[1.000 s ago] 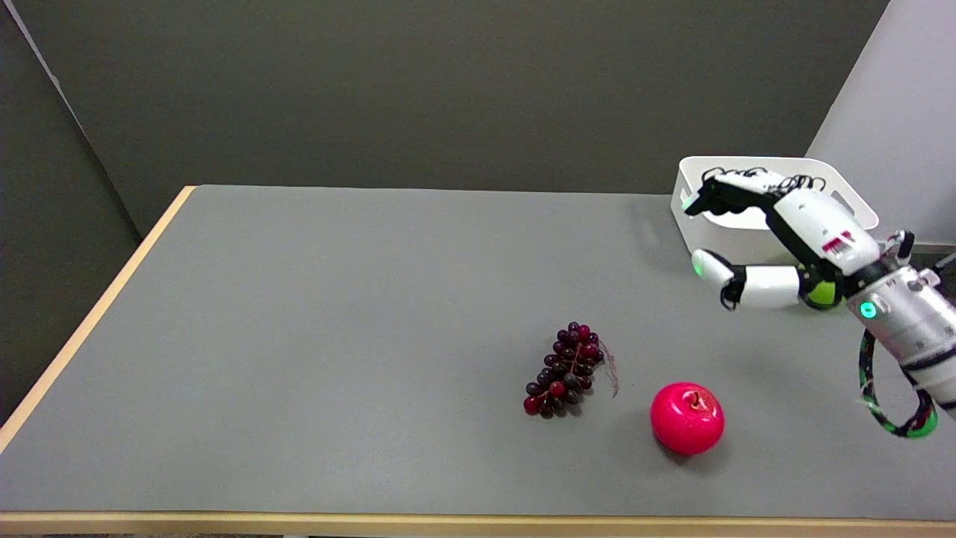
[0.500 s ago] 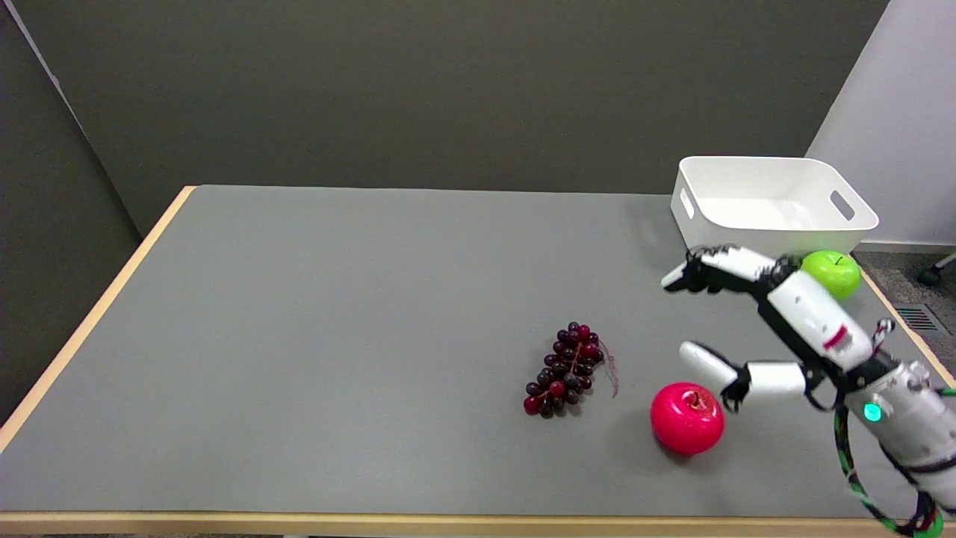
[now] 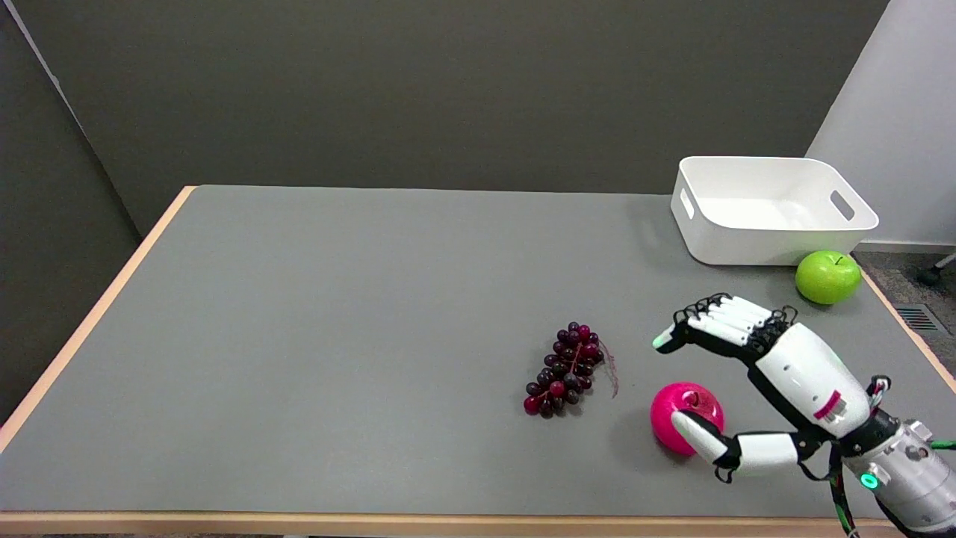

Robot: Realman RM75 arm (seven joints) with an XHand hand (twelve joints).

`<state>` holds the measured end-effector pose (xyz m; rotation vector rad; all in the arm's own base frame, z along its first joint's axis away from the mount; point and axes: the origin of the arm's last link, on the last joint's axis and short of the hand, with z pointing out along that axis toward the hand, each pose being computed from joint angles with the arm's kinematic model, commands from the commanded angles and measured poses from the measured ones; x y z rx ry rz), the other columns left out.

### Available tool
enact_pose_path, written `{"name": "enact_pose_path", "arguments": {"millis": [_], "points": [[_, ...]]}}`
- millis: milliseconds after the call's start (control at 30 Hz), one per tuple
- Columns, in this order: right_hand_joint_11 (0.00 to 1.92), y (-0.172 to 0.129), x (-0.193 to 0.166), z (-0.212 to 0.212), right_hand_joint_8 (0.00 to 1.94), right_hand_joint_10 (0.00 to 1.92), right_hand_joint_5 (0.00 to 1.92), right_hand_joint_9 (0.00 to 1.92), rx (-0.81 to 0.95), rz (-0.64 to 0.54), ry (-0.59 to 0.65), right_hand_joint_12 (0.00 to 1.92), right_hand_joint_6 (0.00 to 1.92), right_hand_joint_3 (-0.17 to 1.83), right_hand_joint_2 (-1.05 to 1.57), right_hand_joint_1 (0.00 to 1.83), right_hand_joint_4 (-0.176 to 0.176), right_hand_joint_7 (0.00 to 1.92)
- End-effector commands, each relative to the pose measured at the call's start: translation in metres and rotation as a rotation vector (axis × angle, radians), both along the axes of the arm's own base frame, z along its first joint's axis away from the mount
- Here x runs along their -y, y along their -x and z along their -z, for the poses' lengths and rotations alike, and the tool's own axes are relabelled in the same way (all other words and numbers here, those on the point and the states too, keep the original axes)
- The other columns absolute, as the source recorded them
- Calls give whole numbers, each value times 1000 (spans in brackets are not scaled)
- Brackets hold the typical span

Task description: Pick up the red apple.

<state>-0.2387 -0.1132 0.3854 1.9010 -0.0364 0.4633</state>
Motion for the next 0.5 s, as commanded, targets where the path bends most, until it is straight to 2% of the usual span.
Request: {"name": "enact_pose_path", "arguments": {"millis": [33, 267, 500], "points": [[425, 5, -20, -6, 747, 1165, 468, 527, -298, -86, 104, 1623, 988, 872, 633, 497, 90, 623], [428, 15, -16, -25, 758, 1170, 471, 532, -369, -45, 187, 1626, 994, 874, 631, 505, 91, 629], [426, 23, -7, -29, 755, 1168, 465, 530, -419, -5, 207, 1627, 974, 876, 630, 504, 85, 628]]}}
